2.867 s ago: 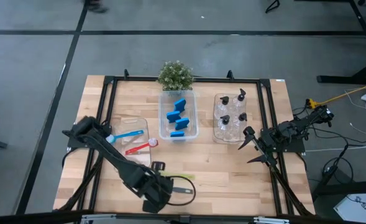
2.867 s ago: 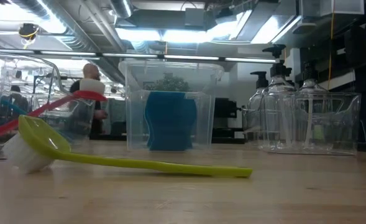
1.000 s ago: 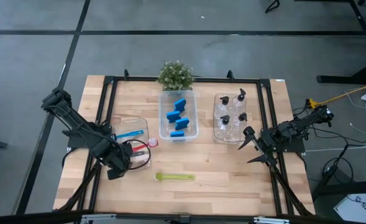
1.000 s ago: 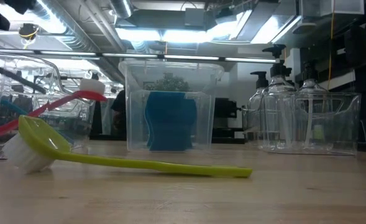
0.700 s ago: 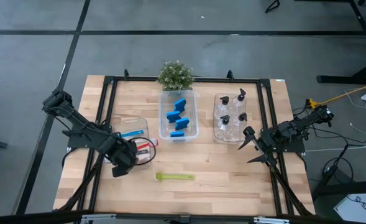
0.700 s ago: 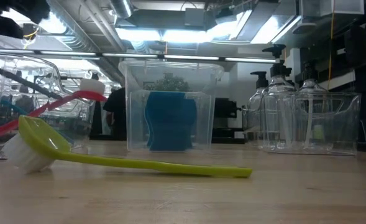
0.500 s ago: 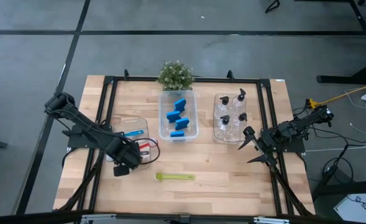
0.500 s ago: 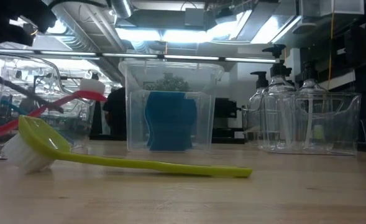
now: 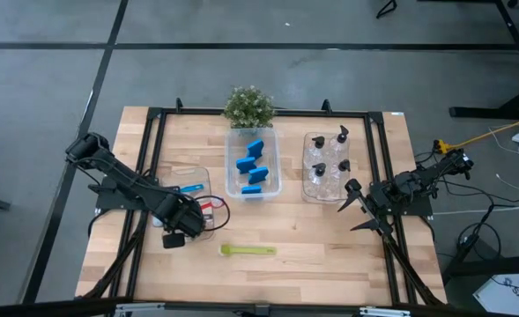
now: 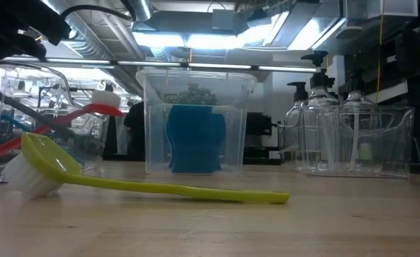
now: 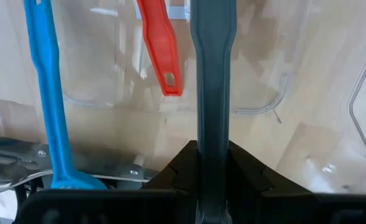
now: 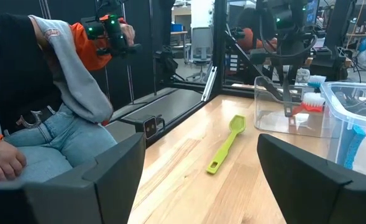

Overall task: Pick & Place Kitchen Sink Supplies
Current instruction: Put the gray brush into the left transparent bin

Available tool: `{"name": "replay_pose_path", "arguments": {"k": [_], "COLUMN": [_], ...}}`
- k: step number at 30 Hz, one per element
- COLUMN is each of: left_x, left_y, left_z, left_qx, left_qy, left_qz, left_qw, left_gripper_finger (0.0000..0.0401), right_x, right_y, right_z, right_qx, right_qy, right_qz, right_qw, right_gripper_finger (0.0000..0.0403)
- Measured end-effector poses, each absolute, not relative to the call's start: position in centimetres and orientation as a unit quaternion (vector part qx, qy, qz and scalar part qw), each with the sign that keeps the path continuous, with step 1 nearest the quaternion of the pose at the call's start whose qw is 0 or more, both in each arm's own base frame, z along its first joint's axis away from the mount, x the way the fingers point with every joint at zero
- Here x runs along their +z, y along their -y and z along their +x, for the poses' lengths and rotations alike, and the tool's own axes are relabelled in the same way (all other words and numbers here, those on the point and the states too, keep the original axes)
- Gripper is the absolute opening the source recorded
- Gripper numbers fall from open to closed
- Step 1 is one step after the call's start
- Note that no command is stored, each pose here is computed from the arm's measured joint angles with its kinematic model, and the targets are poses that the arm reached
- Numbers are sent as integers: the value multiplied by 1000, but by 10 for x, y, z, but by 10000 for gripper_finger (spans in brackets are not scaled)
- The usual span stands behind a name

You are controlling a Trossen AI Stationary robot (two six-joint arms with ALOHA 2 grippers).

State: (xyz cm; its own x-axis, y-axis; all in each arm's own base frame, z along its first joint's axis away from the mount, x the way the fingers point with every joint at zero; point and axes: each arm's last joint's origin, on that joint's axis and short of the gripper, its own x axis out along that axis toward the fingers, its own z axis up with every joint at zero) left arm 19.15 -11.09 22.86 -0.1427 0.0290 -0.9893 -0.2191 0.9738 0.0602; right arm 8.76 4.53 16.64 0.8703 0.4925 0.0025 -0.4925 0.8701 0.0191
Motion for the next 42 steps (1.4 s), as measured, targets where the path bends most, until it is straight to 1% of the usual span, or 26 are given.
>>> {"name": "replay_pose_path", "arguments": {"k": [11, 17, 23, 28, 33, 42], "left_x": [227, 208, 205, 205, 205, 205], "left_y": [110, 107, 107, 105, 105, 107], "left_z": [191, 183, 186, 187, 187, 187], "left_qx": [104, 114, 108, 125, 145, 177], "left_qy": [-746, -766, -747, -735, -728, -722], "left_qz": [-56, -68, -54, -35, -45, -92], "left_qw": [655, 629, 654, 666, 668, 662], "left_gripper_finger": [47, 47, 50, 68, 80, 83], "right_x": [166, 166, 166, 166, 166, 166], "right_y": [-45, -45, -45, -45, -45, -45], "right_z": [88, 88, 88, 88, 88, 88], "right_qx": [255, 255, 255, 255, 255, 255], "right_qy": [-1, -1, -1, -1, -1, -2], "right_qz": [10, 9, 10, 10, 10, 10], "right_qw": [967, 967, 967, 967, 967, 967], "right_gripper_finger": [308, 308, 308, 308, 308, 308]}}
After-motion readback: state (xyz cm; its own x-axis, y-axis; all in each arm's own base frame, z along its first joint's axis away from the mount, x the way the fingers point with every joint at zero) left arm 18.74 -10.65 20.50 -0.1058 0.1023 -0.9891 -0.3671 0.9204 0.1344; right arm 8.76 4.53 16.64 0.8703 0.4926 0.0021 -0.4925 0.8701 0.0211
